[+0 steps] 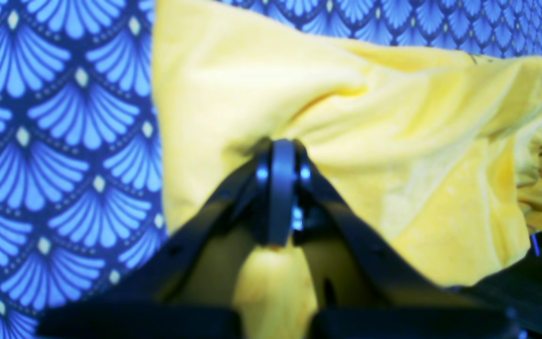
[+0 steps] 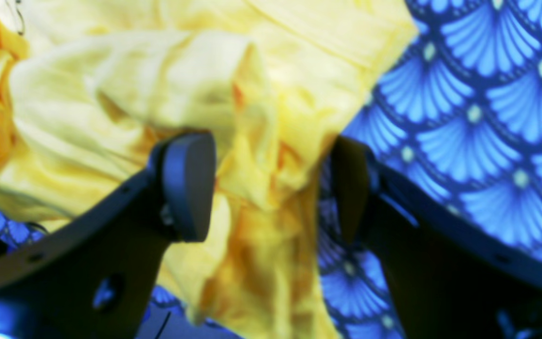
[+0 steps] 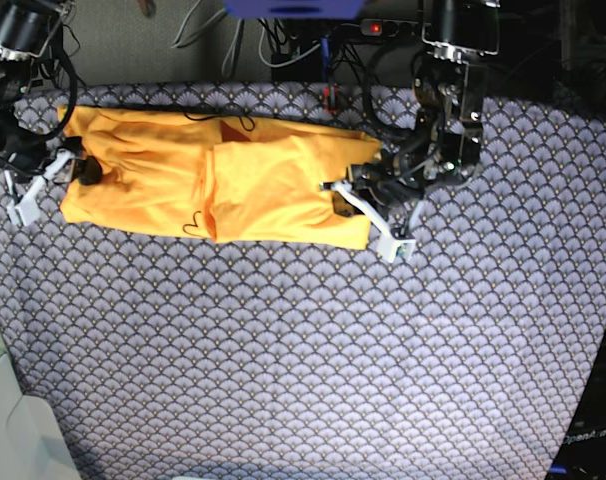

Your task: Fold the T-shirt properly

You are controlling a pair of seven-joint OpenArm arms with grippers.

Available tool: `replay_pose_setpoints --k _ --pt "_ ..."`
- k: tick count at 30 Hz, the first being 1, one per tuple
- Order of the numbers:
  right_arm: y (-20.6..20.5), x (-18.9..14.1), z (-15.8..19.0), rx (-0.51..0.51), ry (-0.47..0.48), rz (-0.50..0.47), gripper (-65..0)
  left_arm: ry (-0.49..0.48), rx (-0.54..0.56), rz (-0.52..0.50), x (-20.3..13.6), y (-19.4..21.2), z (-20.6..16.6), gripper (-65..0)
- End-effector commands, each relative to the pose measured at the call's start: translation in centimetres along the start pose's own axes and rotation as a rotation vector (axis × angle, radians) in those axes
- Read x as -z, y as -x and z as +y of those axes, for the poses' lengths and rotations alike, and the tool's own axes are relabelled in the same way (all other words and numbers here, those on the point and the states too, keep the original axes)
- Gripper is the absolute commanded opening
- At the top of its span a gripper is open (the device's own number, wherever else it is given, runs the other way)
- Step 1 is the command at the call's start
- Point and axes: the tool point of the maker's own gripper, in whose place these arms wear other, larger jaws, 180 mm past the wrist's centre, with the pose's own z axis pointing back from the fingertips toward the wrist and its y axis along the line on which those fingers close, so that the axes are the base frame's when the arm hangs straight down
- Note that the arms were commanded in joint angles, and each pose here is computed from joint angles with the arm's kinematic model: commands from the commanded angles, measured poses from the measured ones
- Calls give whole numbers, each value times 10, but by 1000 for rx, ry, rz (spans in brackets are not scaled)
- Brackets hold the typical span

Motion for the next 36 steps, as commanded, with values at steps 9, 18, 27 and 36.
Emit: replay_pose_setpoints --k 9,18,27,36 --pt "4 16 28 -55 -69 43 -290 102 -48 -92 -11 -30 -18 -650" --pt "-2 15 27 -56 -66 29 -535 92 -158 -163 -30 -48 12 -650" --pt "-32 -7 53 -208 -41 -24 -650 15 -134 -224 -65 -52 40 -650" --pt "-51 -27 112 -355 -39 -70 -650 -78 -140 -208 -82 -38 78 -650"
